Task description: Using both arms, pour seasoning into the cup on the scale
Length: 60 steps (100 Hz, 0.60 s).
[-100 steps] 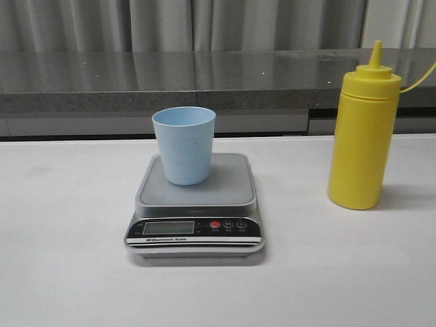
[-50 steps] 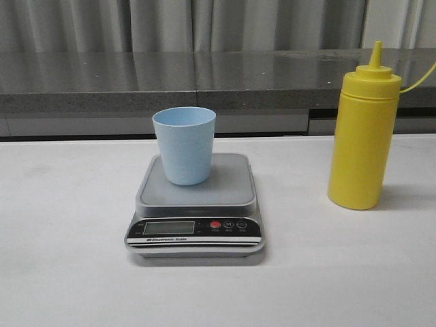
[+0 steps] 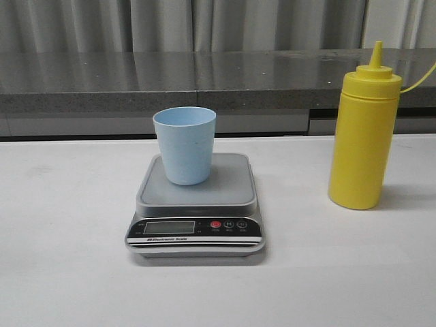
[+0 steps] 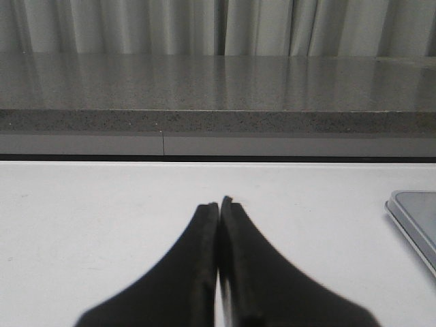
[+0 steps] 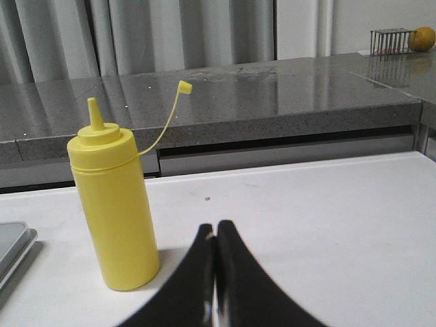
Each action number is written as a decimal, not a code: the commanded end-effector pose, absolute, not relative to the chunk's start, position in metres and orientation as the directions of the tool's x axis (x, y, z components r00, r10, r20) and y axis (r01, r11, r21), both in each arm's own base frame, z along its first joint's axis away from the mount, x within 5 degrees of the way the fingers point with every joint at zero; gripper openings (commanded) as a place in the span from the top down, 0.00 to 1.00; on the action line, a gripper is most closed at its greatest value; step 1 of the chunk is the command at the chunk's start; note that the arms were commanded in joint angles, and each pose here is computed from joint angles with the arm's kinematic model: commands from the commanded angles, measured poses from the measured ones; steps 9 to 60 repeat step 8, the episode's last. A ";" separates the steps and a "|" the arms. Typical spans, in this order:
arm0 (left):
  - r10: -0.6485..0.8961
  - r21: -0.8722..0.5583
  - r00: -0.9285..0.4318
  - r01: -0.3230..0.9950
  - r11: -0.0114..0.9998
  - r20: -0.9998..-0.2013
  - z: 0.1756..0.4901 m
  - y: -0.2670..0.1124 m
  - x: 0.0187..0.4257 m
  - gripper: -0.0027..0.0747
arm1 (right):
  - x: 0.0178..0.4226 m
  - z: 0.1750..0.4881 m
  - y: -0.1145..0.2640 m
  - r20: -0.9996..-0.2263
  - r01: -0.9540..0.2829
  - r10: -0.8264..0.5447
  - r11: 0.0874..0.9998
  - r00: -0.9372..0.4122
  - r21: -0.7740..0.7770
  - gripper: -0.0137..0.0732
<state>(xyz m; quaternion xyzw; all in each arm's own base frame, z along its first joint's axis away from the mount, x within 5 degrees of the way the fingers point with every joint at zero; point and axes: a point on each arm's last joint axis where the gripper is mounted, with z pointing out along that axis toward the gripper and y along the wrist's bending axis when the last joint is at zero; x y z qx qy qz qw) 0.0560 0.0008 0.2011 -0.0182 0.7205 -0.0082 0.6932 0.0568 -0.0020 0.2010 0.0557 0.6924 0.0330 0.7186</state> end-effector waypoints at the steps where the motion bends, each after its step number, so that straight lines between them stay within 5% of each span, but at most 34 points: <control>1: -0.052 -0.053 0.042 -0.013 0.999 -0.998 0.198 0.001 0.055 0.99 | 0.053 0.216 -0.002 -0.982 0.015 0.108 0.994 0.154 0.112 0.92; 60: -0.052 -0.053 0.042 -0.013 0.999 -0.998 0.198 0.001 0.055 0.99 | 0.053 0.216 -0.002 -0.982 0.015 0.108 0.994 0.154 0.112 0.92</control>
